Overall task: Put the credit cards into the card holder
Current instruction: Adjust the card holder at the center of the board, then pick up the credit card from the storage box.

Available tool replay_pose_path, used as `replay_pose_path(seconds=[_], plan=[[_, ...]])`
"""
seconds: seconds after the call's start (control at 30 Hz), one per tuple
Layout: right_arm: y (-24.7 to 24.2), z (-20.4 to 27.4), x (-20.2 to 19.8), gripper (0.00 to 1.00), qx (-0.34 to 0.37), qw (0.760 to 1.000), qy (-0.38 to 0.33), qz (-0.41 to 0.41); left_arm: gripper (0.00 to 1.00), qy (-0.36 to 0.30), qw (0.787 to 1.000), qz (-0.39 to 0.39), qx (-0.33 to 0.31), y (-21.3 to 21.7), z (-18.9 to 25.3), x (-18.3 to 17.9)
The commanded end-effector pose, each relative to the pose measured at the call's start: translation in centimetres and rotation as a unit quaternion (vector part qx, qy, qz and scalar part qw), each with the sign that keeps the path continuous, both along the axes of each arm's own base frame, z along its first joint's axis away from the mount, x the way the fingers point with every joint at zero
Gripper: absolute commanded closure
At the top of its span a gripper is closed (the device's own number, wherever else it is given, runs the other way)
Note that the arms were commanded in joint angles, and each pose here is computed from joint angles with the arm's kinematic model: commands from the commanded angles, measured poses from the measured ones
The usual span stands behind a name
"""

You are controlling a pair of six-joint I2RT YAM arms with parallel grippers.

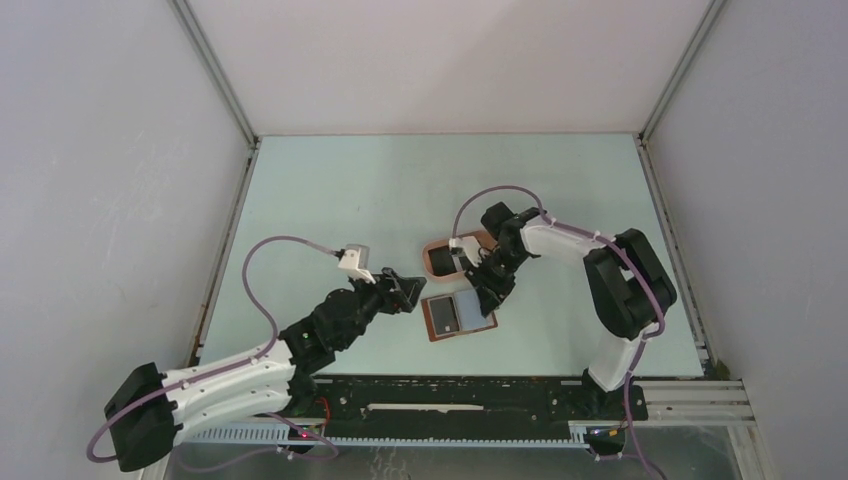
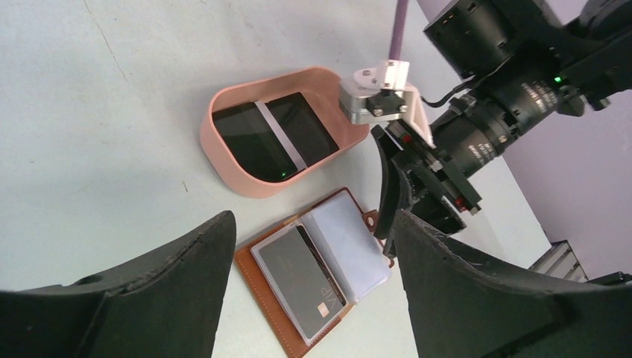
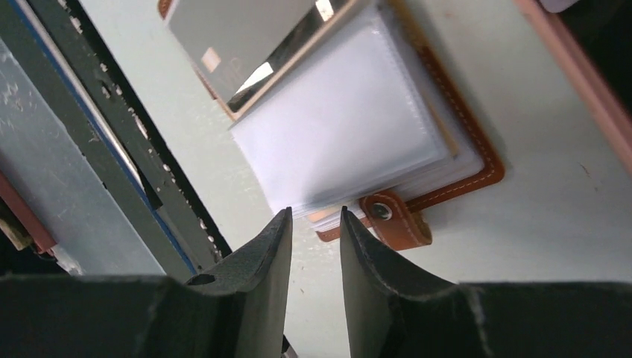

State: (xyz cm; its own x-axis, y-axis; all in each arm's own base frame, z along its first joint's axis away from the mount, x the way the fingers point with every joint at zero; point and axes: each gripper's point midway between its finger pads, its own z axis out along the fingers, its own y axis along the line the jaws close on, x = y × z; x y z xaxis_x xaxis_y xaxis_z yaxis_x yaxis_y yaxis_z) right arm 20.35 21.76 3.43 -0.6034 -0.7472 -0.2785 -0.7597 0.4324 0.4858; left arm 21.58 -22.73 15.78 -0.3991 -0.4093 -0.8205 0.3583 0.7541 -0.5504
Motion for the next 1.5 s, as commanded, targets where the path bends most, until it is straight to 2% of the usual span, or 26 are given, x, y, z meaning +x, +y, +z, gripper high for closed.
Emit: replay_pose_path(seconds=[0.0,0.07,0.23,0.27,0.3,0.33,0.37,0.4,0.47,0.53,0.77,1.1,1.37,1.47], plan=[[0.5,4.2,0.7,0.62,0.052,0.996,-0.061,0.024,0.18,-0.007,1.0,-0.008,-0.021,-0.5,0.6,0.2],[0.5,6.4,1.2,0.61,0.085,0.992,-0.089,0.019,0.18,-0.009,1.0,-0.01,-0.02,-0.6,0.5,0.3],[0.9,12.5,4.0,0.56,0.148,0.964,-0.223,0.001,0.18,-0.007,1.0,-0.014,-0.016,-0.6,0.1,0.8],[1.1,13.7,4.9,0.49,0.156,0.955,-0.254,-0.008,0.18,-0.006,1.0,-0.015,-0.016,-0.6,0.0,1.0],[1.2,14.8,6.1,0.34,0.163,0.944,-0.287,-0.021,0.18,-0.006,1.0,-0.016,-0.018,-0.6,0.0,1.2],[1.2,15.7,7.6,0.11,0.166,0.935,-0.309,-0.048,0.18,-0.004,1.0,-0.016,-0.018,-0.6,-0.1,1.4],[1.3,16.2,9.2,0.02,0.169,0.93,-0.312,-0.095,0.17,-0.003,1.0,-0.017,-0.019,-0.5,-0.2,1.6],[1.5,16.4,9.8,0.01,0.181,0.933,-0.291,-0.115,0.17,-0.001,1.0,-0.017,-0.021,-0.5,-0.2,1.9],[2.4,16.6,10.1,0.02,0.212,0.949,-0.199,-0.123,0.17,0.002,1.0,-0.017,-0.026,-0.4,-0.4,2.4],[3.7,16.4,9.9,0.17,0.24,0.958,-0.098,-0.119,0.16,0.009,0.999,-0.017,-0.031,-0.3,-0.7,3.0],[6.4,10.7,11.8,0.23,0.23,0.961,0.002,-0.154,0.16,0.066,0.997,-0.019,-0.033,-1.0,-3.0,5.2],[7.1,4.6,14.1,0.3,0.155,0.966,0.024,-0.206,0.31,0.118,0.993,-0.015,-0.026,-2.8,-6.6,7.4],[7.6,1.9,15.0,0.29,0.115,0.965,0.029,-0.232,0.33,0.131,0.991,-0.017,-0.031,-3.4,-7.8,8.5],[7.6,1.2,15.1,0.28,0.102,0.965,0.027,-0.239,0.37,0.138,0.99,-0.017,-0.027,-3.6,-8.3,8.8]])
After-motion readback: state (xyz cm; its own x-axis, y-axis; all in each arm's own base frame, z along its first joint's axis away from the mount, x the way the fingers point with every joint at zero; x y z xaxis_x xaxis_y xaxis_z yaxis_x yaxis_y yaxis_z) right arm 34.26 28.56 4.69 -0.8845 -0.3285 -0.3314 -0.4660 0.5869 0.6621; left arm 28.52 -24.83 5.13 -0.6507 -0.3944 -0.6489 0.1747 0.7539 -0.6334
